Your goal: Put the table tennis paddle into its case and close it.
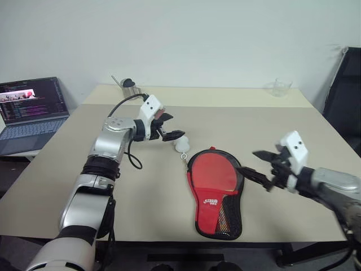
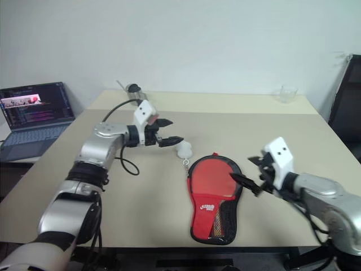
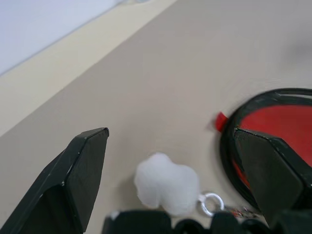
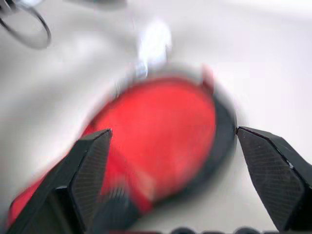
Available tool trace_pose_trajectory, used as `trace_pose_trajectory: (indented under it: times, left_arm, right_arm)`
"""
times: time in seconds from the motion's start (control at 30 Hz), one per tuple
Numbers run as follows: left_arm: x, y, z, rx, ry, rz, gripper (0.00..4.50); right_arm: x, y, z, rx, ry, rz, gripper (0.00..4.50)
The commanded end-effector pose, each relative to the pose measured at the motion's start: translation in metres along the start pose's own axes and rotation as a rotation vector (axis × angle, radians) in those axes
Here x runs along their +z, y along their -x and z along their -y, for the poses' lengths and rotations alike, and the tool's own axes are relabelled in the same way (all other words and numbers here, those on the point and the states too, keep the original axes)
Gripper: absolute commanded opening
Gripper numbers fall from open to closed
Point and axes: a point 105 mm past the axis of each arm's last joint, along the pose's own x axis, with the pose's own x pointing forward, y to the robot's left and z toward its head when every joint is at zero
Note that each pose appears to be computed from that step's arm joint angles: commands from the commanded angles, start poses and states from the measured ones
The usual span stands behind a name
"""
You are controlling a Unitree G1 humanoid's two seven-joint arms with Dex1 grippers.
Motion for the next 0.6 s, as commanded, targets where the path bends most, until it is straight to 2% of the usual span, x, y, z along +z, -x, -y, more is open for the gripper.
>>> trace_pose_trajectory:
  times: [0.03,0.13,0.33,0.5,0.6]
  left_arm:
    - [0.014,-0.003,-0.008,0.041,0.001,0.016,4.50]
    - [0.010,-0.007,-0.011,0.065,0.053,-0.012,4.50]
    - [-0.001,-0.017,-0.003,0.071,0.106,-0.051,4.50]
    - [-0.021,-0.037,0.014,0.104,0.209,-0.121,4.50]
    - [-0.032,-0.041,0.013,0.168,0.254,-0.162,4.50]
  right_arm:
    - [0.000,-0.035,-0.004,-0.031,-0.015,0.084,4.46]
    - [-0.006,-0.067,-0.013,-0.031,-0.062,0.117,4.46]
    - [-0.023,-0.101,-0.014,-0.073,-0.076,0.126,4.46]
    - [-0.085,-0.112,-0.021,-0.087,-0.246,-0.059,4.46]
    - [-0.109,-0.110,-0.021,-0.094,-0.310,-0.152,4.46]
